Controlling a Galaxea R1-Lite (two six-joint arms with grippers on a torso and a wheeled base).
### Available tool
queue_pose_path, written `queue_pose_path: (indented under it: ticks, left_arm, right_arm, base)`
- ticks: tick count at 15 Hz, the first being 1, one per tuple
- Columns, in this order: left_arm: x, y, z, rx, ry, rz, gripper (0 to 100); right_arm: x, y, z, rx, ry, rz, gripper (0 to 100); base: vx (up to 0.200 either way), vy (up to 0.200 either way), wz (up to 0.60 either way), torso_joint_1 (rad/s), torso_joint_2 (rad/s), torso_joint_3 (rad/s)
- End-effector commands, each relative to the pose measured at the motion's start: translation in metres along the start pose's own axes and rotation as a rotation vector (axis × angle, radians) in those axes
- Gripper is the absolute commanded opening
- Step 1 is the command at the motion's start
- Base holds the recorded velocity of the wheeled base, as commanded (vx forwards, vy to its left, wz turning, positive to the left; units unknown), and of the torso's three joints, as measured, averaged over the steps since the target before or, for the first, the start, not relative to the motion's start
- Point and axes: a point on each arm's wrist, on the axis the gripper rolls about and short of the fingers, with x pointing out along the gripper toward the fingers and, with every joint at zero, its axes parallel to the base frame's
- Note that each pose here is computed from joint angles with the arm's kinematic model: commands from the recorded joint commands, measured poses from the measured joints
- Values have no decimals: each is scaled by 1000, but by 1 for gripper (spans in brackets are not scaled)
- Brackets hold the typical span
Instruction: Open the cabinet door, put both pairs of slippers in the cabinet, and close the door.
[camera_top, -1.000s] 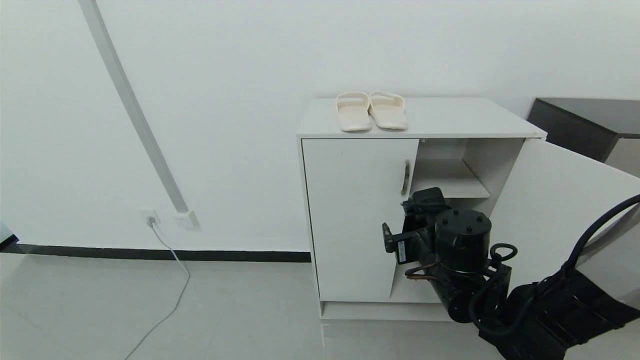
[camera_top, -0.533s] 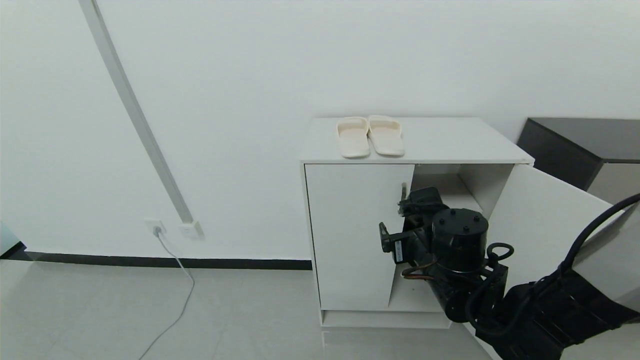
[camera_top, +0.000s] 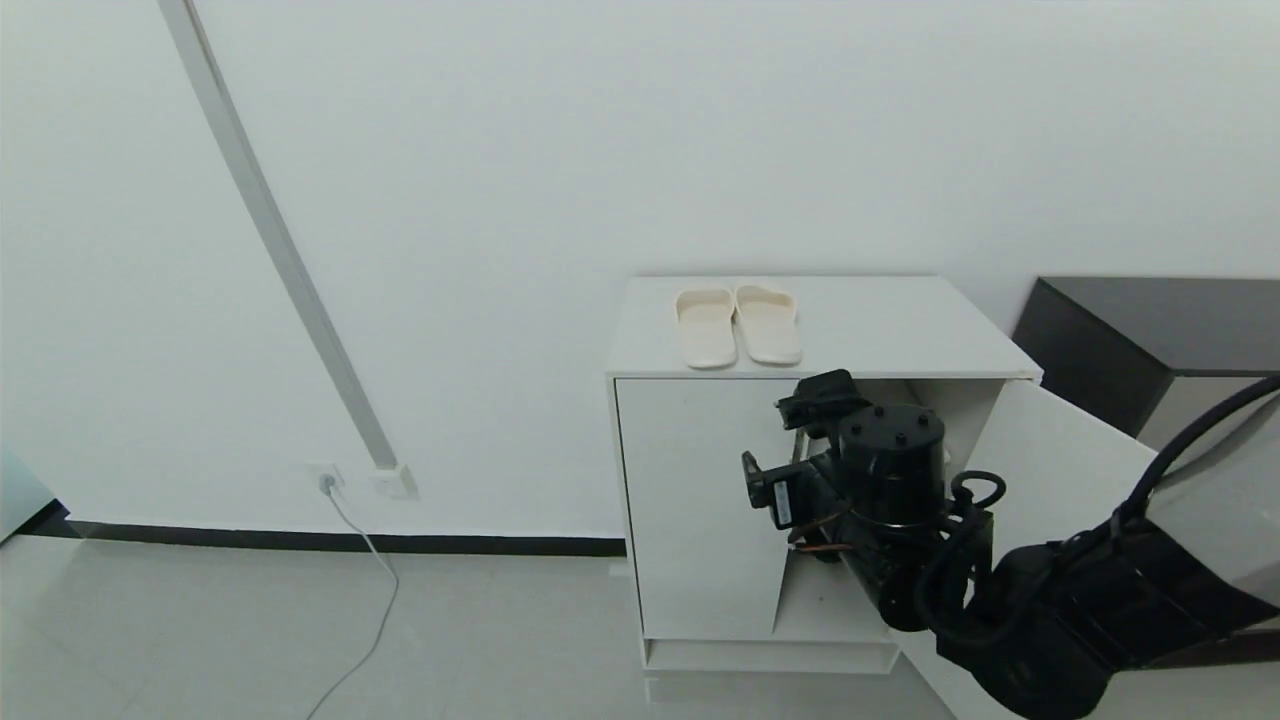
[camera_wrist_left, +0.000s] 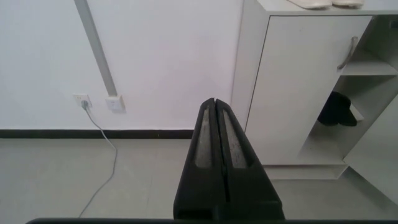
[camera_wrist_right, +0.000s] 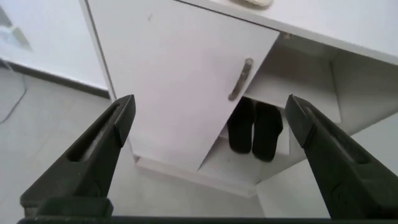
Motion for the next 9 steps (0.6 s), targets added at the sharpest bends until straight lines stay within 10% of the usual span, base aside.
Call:
queue_pose_path:
  ticks: [1, 6, 9]
  left_arm:
    - [0, 0, 0, -1, 2, -1, 0]
    - [0, 0, 0, -1, 2, -1, 0]
    - [0, 0, 0, -1, 2, -1, 0]
  right_arm:
    - [2, 3, 31, 94, 5, 8, 100]
    - [1, 5, 47, 174, 34, -1, 100]
    - [2, 6, 45, 172, 38, -1, 100]
  base:
    - [0, 0, 0, 227, -505, -281]
    - [0, 0, 0, 62, -150, -78]
    - [200, 0, 0, 2, -1, 2]
